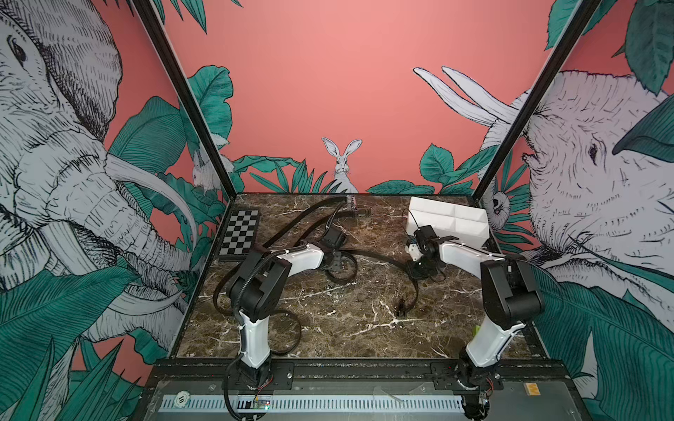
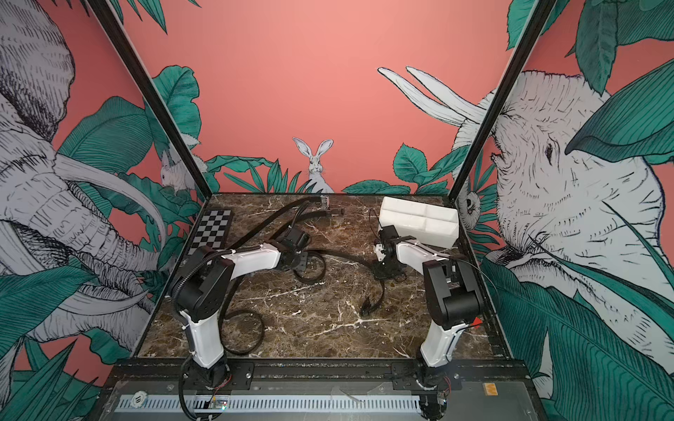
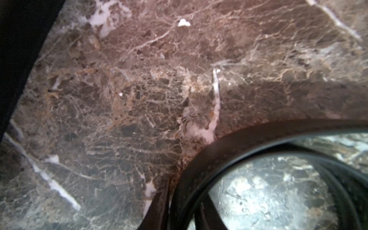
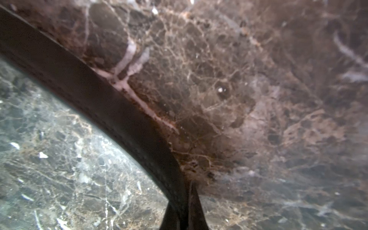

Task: Place the belts into the storage roll
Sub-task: Roll the belt at the center of the board.

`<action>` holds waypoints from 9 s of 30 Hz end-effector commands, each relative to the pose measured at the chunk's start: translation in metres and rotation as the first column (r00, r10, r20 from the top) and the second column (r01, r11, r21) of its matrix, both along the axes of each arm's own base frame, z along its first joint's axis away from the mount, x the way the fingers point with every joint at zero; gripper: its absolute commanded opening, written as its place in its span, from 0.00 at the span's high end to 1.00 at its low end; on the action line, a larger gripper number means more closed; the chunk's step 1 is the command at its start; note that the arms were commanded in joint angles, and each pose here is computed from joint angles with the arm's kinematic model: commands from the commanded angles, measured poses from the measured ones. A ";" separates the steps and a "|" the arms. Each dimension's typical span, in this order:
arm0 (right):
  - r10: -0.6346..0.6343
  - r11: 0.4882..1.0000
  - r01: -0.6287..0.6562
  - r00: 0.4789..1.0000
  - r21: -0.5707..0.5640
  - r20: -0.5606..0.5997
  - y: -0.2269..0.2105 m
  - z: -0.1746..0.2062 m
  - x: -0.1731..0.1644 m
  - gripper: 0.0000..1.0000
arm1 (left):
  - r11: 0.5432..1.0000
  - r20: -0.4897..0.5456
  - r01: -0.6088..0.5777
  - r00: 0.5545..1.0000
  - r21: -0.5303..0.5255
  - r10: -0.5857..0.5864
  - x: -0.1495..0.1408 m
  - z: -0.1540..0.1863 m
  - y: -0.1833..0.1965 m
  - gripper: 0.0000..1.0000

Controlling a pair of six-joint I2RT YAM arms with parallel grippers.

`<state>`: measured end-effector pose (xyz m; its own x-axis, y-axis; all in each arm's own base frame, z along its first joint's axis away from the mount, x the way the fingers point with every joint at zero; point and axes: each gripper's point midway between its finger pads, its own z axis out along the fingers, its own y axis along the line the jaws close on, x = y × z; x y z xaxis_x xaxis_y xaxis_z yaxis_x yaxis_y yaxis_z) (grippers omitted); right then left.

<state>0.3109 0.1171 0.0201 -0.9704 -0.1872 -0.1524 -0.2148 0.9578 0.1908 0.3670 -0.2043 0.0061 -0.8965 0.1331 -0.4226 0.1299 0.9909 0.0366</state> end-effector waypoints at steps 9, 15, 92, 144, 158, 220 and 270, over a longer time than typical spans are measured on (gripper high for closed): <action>0.086 0.996 -0.088 0.993 0.027 0.079 0.014 0.049 -0.006 0.57 | 0.971 -0.355 0.127 0.934 0.204 -0.048 -0.067 -0.070 0.049 0.91; 0.220 0.971 -0.235 0.947 0.038 0.233 0.063 0.082 0.063 0.43 | 0.965 -0.350 0.145 0.935 0.217 -0.062 -0.062 -0.067 0.049 0.92; 0.173 0.949 -0.149 0.983 0.277 -0.067 0.136 0.005 0.002 0.96 | 0.980 -0.416 -0.106 0.894 0.166 0.167 -0.037 -0.090 0.024 0.92; -0.031 0.952 -0.026 0.983 0.305 0.183 0.102 0.079 0.096 0.43 | 0.991 -0.441 0.072 0.897 0.110 -0.016 -0.032 -0.100 -0.061 0.97; 0.026 0.982 -0.047 0.993 0.181 0.116 0.100 0.020 0.125 0.83 | 0.992 -0.461 0.079 0.887 0.093 -0.028 -0.046 -0.097 -0.079 0.98; 0.090 0.989 -0.097 0.994 0.113 0.068 0.078 0.007 0.087 0.74 | 0.977 -0.428 0.185 0.895 0.104 -0.124 -0.052 -0.103 -0.106 1.00; 0.077 0.978 -0.092 0.994 -0.186 -0.083 0.049 -0.012 0.052 1.00 | 0.712 0.039 0.621 0.762 -0.328 -0.647 -0.158 0.075 -0.142 0.07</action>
